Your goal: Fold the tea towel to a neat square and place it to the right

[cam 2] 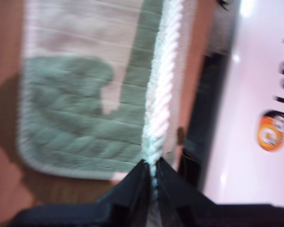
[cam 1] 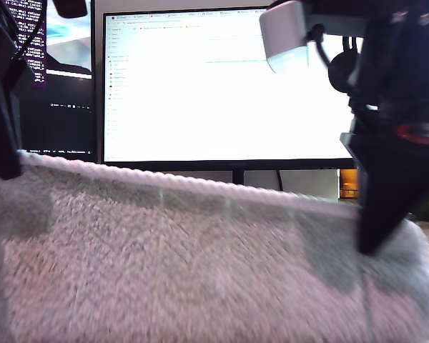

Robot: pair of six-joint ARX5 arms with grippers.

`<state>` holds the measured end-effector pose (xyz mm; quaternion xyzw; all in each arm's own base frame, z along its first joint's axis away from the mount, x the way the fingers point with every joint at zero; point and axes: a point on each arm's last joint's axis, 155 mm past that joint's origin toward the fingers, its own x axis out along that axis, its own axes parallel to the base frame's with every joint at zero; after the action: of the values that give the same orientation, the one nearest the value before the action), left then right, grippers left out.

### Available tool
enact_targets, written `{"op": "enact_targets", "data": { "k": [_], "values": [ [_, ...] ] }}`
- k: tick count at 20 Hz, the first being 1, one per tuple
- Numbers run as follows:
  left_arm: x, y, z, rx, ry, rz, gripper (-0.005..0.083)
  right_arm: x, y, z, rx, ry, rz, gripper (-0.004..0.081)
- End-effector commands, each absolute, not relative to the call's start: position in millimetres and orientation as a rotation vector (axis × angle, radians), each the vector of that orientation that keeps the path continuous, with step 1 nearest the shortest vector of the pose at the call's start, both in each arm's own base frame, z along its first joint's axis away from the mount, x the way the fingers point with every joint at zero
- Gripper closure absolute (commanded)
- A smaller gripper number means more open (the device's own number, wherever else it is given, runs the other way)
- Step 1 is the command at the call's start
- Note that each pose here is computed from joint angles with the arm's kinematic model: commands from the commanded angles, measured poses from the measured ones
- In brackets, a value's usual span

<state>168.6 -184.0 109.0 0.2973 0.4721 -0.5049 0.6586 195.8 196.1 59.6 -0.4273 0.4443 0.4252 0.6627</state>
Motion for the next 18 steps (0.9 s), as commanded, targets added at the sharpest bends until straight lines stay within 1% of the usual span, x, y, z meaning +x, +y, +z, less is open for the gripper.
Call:
{"op": "enact_targets", "data": {
  "k": [1, 3, 6, 10, 15, 18],
  "values": [
    [171.6, -178.8, 100.4, 0.671, 1.096, -1.120, 0.0797, 203.6, 197.8, 54.5, -0.974, 1.014, 0.949, 0.0781],
    [182.4, -181.3, 99.5, 0.665, 1.071, -1.105, 0.0797, 208.7, 202.8, 46.3, -1.000, 1.028, 0.963, 0.0780],
    [190.3, -181.0, 91.2, 0.658, 1.092, -1.090, 0.0797, 219.1, 213.6, 36.1, -1.013, 1.056, 0.967, 0.0780],
    [206.2, -177.5, 80.1, 0.657, 1.108, -1.049, 0.0797, 247.6, 224.3, 37.2, -1.041, 1.033, 0.946, 0.0780],
    [228.3, -171.8, 71.0, 0.624, 1.107, -0.998, 0.0797, 275.7, 226.2, 33.1, -1.023, 1.042, 0.918, 0.0780],
    [236.0, -168.4, 66.4, 0.612, 1.112, -0.981, 0.0797, 281.2, 223.0, 32.0, -1.014, 1.046, 0.914, 0.0780]
  ]
}}
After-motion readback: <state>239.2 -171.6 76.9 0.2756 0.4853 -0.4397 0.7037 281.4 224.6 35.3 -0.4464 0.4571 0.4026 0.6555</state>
